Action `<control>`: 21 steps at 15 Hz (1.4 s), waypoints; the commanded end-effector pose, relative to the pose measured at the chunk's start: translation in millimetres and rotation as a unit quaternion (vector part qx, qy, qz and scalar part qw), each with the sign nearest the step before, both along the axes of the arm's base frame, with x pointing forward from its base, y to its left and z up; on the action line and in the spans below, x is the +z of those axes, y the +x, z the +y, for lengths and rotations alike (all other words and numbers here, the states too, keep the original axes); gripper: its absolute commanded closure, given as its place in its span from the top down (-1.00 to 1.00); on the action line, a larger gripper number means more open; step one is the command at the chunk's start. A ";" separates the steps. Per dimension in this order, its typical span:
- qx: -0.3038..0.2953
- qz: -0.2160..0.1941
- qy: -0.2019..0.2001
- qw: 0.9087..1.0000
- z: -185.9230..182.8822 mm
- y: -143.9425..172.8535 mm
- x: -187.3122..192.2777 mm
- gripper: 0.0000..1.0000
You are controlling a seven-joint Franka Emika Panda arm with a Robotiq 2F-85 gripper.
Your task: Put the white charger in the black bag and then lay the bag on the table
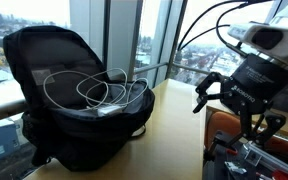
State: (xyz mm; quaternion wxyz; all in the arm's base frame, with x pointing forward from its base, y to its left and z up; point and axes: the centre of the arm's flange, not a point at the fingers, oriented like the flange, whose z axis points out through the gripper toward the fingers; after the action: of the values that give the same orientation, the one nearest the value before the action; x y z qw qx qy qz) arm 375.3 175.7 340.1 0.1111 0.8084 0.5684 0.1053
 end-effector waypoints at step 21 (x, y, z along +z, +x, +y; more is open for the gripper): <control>0.099 -0.069 -0.024 0.992 23.3 148.6 24.7 1.00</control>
State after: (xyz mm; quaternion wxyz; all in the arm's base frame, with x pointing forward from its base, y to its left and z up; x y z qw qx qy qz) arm 496.4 201.2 367.3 0.1569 0.7430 0.6301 0.1622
